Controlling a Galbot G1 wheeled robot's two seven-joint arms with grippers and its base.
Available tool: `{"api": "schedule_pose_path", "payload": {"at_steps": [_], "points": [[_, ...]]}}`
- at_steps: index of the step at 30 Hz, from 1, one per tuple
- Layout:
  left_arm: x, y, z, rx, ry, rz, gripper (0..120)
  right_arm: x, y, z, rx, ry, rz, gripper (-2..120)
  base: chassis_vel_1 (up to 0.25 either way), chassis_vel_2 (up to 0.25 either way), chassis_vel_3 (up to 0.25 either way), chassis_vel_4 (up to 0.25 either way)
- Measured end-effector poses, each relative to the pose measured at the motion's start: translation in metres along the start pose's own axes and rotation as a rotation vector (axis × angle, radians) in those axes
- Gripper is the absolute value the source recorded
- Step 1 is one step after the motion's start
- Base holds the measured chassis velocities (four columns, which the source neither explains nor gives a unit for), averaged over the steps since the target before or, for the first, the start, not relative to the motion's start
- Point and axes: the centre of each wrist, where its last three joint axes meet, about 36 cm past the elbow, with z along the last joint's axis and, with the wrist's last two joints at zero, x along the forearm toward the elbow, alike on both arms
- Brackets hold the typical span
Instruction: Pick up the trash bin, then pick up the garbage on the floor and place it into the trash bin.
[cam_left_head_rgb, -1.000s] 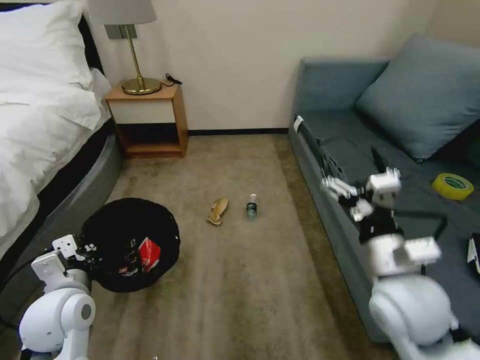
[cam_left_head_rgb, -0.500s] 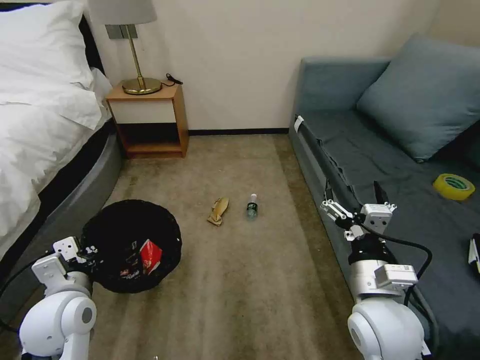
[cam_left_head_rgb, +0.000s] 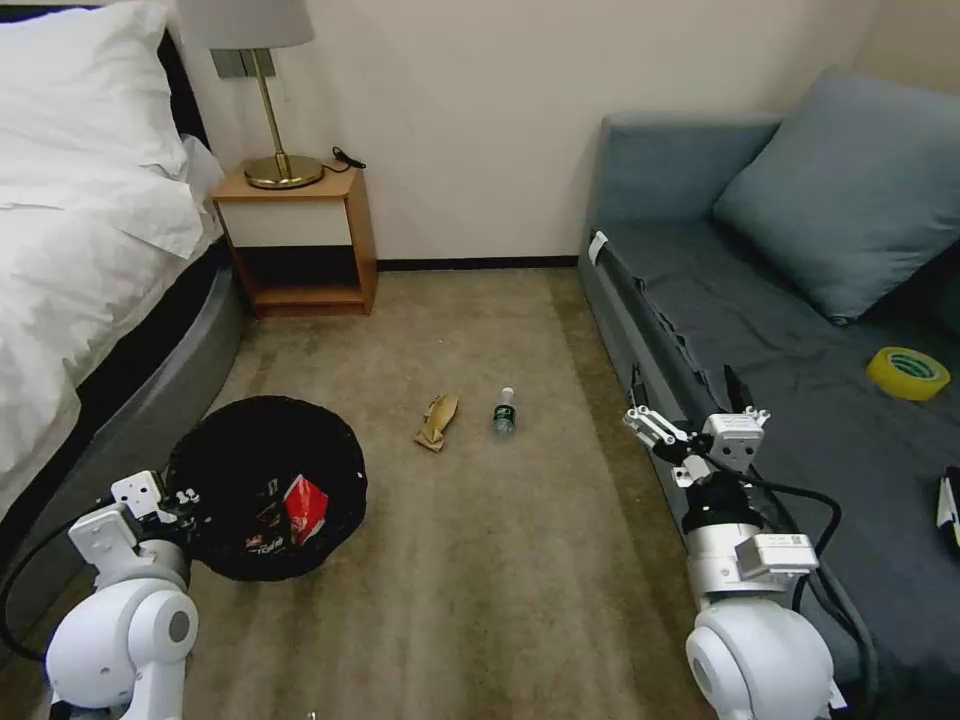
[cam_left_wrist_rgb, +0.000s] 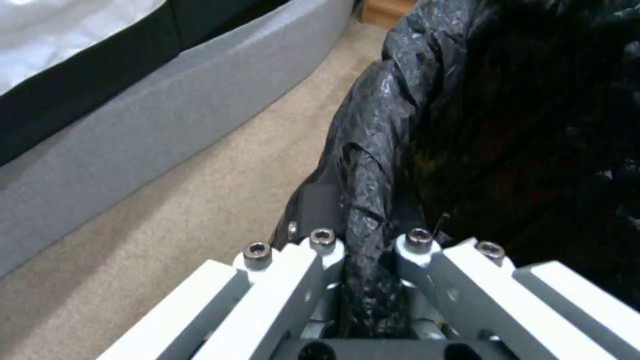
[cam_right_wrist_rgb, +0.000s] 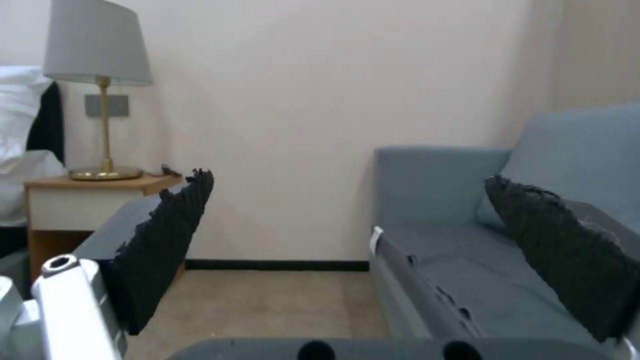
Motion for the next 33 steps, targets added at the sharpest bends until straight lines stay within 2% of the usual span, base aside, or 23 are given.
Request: {"api": "schedule_pose_path", "payload": {"at_steps": [12, 19, 33], "points": [[0.0022, -0.0012, 0.0006, 0.008, -0.002, 0.000, 3, 0.0007, 0.0017, 0.0018, -0.006, -0.005, -0.018, 100, -0.033, 0.031, 0.034, -0.035], [0.0064, 0.0001, -0.0020, 0.008, -0.013, -0.001, 3, 0.0016, 0.0052, 0.0028, -0.014, -0.006, -0.040, 100, -0.159, 0.152, 0.156, -0.150], [0.0031, -0.0007, -0.0053, 0.014, -0.024, -0.001, 3, -0.0009, 0.0072, 0.0051, -0.015, 0.016, -0.050, 100, -0.154, 0.153, 0.158, -0.156]]}}
